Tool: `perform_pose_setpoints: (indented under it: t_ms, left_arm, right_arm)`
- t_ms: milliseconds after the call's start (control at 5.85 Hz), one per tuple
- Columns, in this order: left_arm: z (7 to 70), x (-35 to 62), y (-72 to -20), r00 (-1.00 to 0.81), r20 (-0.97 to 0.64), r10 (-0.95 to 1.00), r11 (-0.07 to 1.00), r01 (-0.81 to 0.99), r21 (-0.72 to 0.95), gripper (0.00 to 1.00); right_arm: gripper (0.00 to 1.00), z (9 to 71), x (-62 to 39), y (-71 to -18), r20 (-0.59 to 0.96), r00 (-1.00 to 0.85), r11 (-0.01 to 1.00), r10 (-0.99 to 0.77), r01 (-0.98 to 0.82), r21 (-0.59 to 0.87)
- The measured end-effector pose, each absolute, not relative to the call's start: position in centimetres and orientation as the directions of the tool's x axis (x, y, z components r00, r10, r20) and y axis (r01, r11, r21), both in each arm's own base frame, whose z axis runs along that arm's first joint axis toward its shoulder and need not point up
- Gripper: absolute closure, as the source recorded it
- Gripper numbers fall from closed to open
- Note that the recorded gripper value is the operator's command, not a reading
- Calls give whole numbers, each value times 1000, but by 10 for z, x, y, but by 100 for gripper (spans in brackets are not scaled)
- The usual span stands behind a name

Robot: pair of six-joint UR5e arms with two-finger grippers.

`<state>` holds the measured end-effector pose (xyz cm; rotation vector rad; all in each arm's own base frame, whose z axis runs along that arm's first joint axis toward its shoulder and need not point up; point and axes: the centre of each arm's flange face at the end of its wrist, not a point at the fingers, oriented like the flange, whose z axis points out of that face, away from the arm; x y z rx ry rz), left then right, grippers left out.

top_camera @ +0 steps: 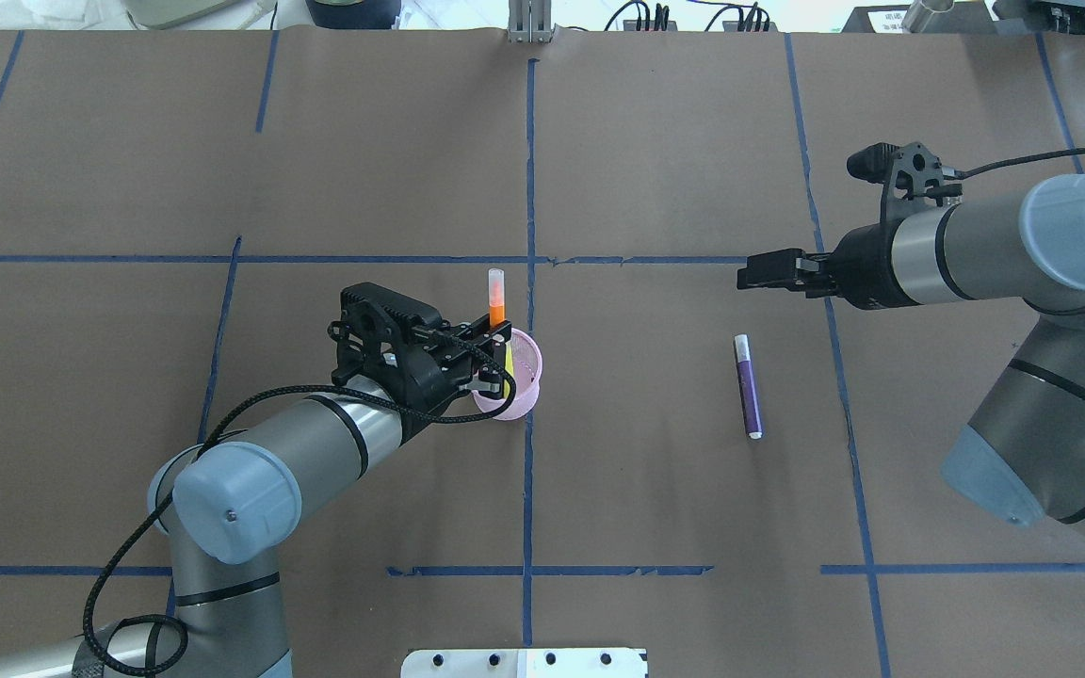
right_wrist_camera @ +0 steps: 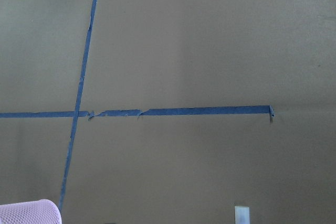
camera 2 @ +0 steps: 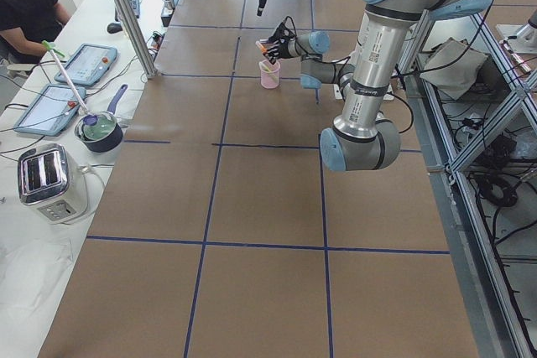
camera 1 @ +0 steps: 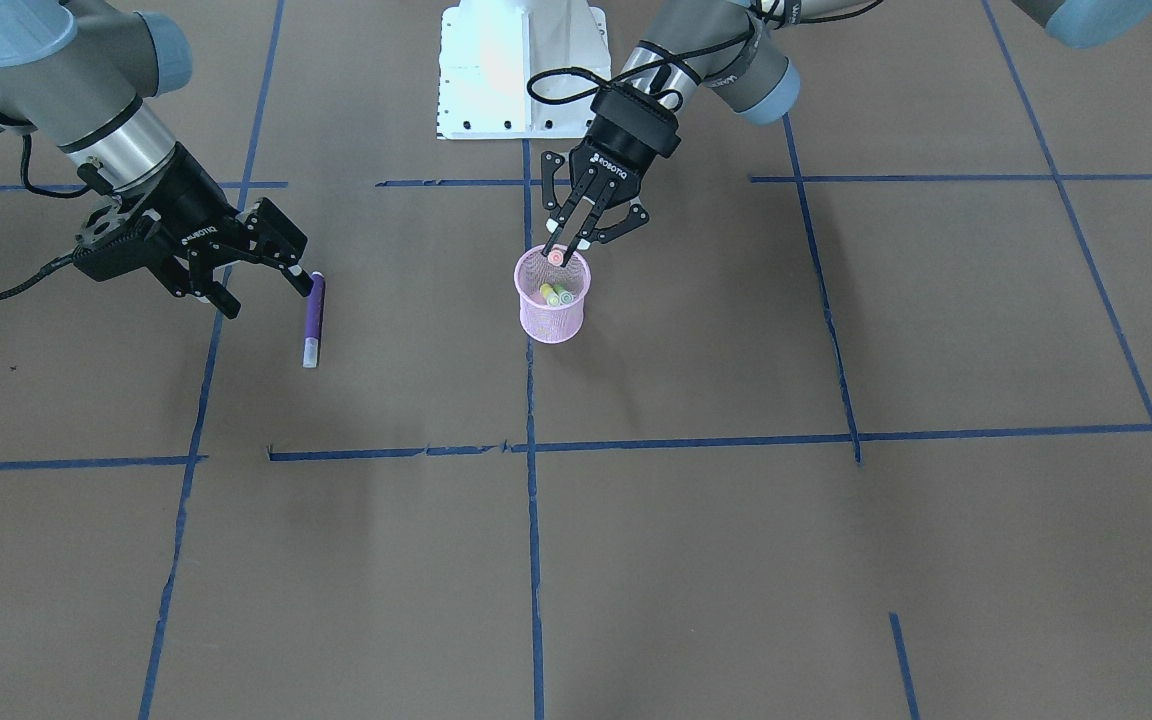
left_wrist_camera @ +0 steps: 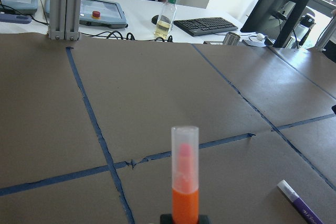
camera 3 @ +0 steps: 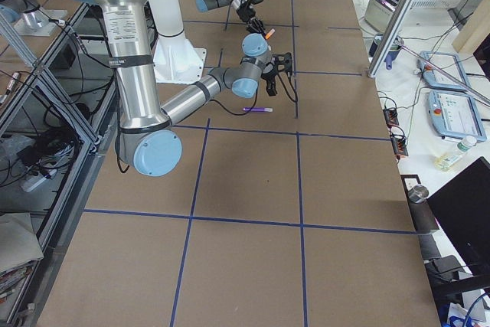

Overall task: Collect pens into pen holder
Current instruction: 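Drop the orange marker into the cup and raise the left gripper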

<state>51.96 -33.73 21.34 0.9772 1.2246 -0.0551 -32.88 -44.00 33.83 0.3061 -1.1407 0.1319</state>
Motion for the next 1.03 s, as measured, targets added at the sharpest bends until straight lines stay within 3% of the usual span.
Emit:
perform_pose_setpoints:
  t_ms: [513, 855, 1026]
  left_arm:
    - [211, 516, -338, 370, -809, 456, 607, 536, 587, 59]
    - [206, 493, -354, 311, -818, 484, 601, 561, 569, 24]
    - [216, 484, -372, 316, -811, 493, 622, 523, 582, 19]
  right_arm:
    - [2, 340, -332, -440, 907, 418, 953, -51, -251, 169]
    - [4, 367, -356, -442, 892, 452, 972, -18, -202, 122]
    - [4, 379, -374, -447, 877, 479, 985, 17, -160, 69]
